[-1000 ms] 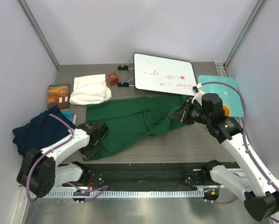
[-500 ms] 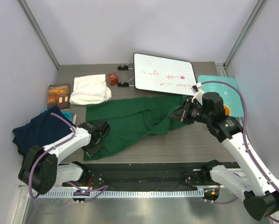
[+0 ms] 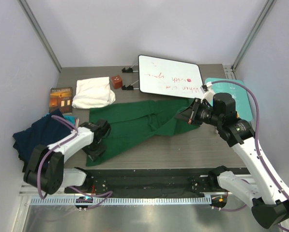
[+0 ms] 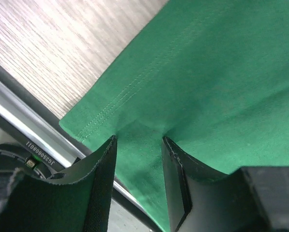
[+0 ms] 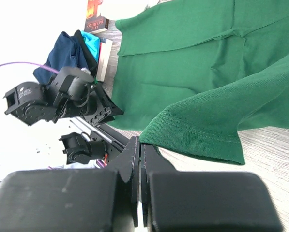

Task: Fold and stack the t-shirts

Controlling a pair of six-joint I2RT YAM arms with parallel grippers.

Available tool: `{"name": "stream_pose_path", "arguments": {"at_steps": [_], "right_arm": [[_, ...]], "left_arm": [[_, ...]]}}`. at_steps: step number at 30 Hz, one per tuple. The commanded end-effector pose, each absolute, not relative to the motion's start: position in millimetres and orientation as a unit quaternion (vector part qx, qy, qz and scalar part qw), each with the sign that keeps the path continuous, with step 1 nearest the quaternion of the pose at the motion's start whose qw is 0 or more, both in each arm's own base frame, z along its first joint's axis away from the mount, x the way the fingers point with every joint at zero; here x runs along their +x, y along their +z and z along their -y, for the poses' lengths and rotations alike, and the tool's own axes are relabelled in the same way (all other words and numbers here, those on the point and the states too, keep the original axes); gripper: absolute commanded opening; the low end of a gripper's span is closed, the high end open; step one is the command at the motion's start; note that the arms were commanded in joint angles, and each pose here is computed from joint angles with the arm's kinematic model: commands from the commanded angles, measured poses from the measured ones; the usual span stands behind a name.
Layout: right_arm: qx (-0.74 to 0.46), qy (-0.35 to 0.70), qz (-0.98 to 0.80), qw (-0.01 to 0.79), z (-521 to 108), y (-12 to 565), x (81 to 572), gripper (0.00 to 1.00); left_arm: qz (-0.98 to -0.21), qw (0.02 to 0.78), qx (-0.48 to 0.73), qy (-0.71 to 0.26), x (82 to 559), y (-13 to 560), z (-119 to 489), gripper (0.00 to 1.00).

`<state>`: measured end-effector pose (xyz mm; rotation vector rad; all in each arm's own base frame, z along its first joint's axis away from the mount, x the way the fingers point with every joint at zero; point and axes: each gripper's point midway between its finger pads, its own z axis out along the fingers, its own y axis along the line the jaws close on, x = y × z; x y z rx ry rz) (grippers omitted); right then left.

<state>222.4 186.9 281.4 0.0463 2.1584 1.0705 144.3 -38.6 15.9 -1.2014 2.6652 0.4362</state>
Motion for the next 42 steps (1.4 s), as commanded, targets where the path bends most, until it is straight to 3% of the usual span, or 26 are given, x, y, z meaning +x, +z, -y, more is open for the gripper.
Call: {"name": "stream_pose_path", "arguments": {"at_steps": [1,11,13,15,17,19,42], "right_arm": [[-0.007,0.434,-0.811,0.392,-189.1,313.6,223.0,0.01],[-0.005,0.453,-0.805,0.383,-194.3,325.8,221.6,0.01],[-0.004,0.456,-0.802,0.385,-194.1,329.7,220.5,0.01],[-0.003,0.458,-0.801,0.387,-194.2,332.4,220.9,0.01],[-0.005,0.46,-0.797,0.391,-193.6,336.2,219.2,0.01],[-0.002,0.459,-0.798,0.39,-193.1,334.7,219.4,0.01],[0.052,0.42,-0.847,0.321,-189.2,248.9,229.8,0.01]], "left_arm": [[-0.895,0.097,-0.419,0.12,133.3,9.6,34.8,0.43],[-0.896,0.103,-0.411,0.129,126.7,10.9,27.9,0.4],[-0.898,0.1,-0.408,0.134,129.0,12.3,28.1,0.34],[-0.899,0.098,-0.405,0.138,130.7,12.1,28.1,0.18],[-0.9,0.099,-0.403,0.136,132.9,12.6,29.2,0.13],[-0.902,0.095,-0.398,0.137,133.9,11.7,30.0,0.0],[-0.901,0.195,-0.374,0.103,164.5,59.7,23.2,0.0]]}}
